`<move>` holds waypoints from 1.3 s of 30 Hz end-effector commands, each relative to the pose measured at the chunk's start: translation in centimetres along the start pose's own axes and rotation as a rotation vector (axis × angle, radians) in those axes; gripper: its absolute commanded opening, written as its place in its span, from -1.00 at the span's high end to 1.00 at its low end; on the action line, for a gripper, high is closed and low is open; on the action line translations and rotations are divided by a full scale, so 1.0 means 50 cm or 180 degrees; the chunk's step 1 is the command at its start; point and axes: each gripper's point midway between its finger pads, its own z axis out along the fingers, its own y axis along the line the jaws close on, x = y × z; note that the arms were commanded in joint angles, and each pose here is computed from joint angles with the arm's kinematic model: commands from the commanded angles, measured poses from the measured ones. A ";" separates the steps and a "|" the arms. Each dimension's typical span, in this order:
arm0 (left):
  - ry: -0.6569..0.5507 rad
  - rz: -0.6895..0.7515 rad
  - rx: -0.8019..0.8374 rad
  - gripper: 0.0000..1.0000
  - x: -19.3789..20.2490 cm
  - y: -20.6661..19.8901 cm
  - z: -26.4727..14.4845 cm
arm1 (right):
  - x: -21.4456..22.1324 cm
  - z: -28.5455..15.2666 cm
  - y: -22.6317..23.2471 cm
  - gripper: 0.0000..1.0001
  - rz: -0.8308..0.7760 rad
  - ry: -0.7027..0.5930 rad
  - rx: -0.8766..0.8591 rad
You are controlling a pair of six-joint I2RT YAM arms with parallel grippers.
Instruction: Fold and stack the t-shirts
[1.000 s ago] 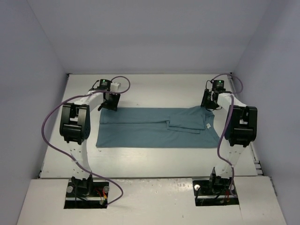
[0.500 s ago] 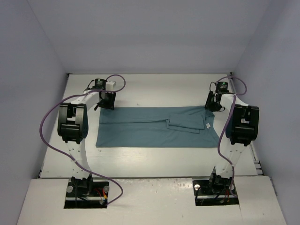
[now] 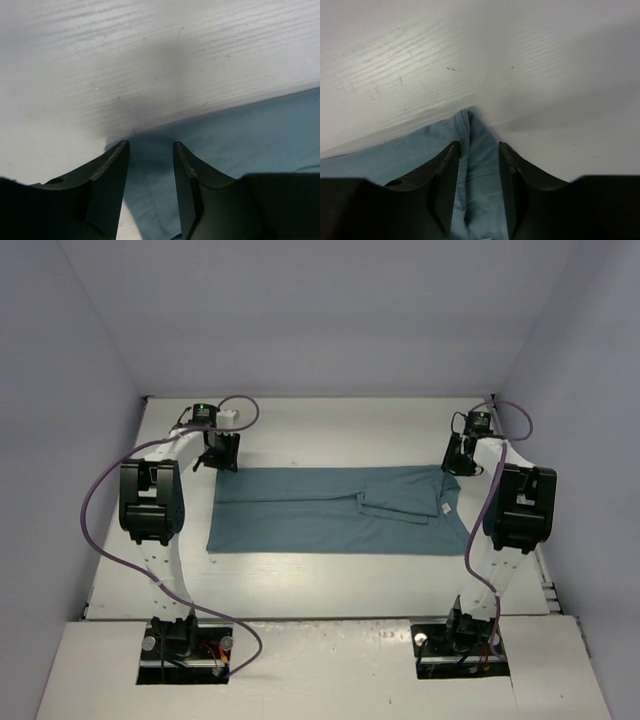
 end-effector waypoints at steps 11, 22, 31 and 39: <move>0.0131 0.1213 -0.0243 0.14 -0.018 -0.070 -0.121 | 0.081 -0.191 0.135 -0.06 0.0447 -0.0514 0.0196; 0.0650 0.0823 -0.0316 0.15 0.061 -0.056 -0.063 | 0.183 -0.119 0.143 -0.04 0.0575 -0.0086 0.0335; 0.1164 0.0571 -0.0306 0.22 0.152 -0.039 -0.086 | 0.149 -0.011 0.173 -0.03 0.0194 0.0075 0.0441; 0.1537 0.0459 0.0204 0.38 0.250 -0.123 -0.162 | 0.028 0.099 0.302 -0.04 -0.0552 0.0062 -0.0061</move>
